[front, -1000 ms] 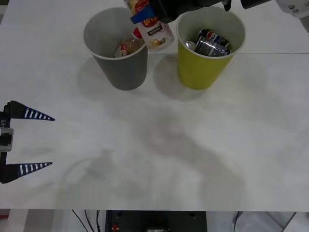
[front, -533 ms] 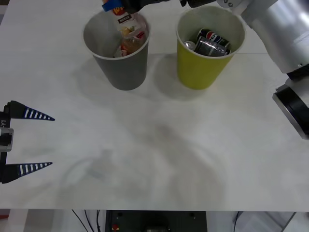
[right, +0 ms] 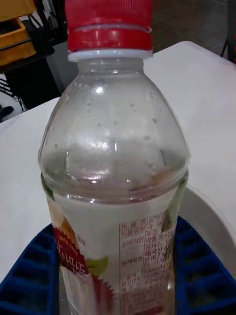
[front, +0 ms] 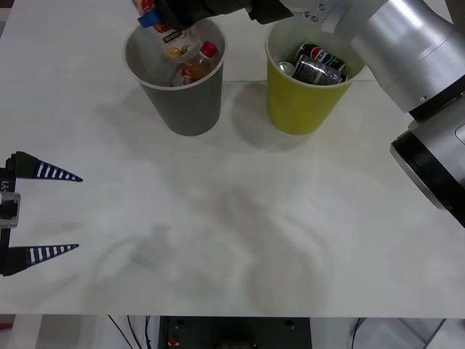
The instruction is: Put the can into the green bin and the plastic bottle into the gray bin
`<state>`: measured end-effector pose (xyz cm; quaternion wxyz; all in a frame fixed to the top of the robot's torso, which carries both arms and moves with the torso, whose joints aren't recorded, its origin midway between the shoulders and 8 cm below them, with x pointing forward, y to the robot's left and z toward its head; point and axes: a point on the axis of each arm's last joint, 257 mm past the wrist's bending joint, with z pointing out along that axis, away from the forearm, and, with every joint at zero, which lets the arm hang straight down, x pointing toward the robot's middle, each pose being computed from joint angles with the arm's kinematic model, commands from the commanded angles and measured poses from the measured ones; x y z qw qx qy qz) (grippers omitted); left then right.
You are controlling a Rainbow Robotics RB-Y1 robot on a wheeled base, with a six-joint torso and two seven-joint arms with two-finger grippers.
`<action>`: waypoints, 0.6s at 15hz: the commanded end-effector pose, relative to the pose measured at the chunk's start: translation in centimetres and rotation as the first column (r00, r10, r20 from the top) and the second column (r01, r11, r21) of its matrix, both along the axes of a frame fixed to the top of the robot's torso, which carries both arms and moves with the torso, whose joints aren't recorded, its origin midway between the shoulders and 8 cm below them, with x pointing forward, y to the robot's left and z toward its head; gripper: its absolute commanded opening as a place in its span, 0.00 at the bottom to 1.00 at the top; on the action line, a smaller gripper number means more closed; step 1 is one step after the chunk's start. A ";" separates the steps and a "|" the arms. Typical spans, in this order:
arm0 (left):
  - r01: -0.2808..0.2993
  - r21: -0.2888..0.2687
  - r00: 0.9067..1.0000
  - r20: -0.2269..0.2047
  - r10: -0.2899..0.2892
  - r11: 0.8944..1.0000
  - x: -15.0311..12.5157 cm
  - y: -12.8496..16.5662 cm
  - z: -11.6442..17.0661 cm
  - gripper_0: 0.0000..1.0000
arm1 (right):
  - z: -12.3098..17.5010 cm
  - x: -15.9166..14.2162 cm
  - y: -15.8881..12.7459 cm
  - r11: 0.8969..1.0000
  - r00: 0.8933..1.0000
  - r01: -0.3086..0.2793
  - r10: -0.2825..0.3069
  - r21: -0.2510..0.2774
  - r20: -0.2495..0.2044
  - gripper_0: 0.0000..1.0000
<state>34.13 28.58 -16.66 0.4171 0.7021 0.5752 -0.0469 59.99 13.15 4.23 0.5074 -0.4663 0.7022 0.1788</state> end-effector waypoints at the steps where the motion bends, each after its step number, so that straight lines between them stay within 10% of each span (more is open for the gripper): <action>1: 0.000 0.000 1.000 0.000 0.000 1.000 0.0 0.0 0.0 1.00 | -0.8 -0.4 -0.2 0.999 1.000 -0.017 0.016 -0.031 -0.010 1.00; 9: 0.000 0.000 1.000 0.000 0.000 1.000 0.0 0.0 0.0 1.00 | 2.3 -4.4 -9.8 0.994 0.986 -0.105 0.102 -0.015 -0.132 1.00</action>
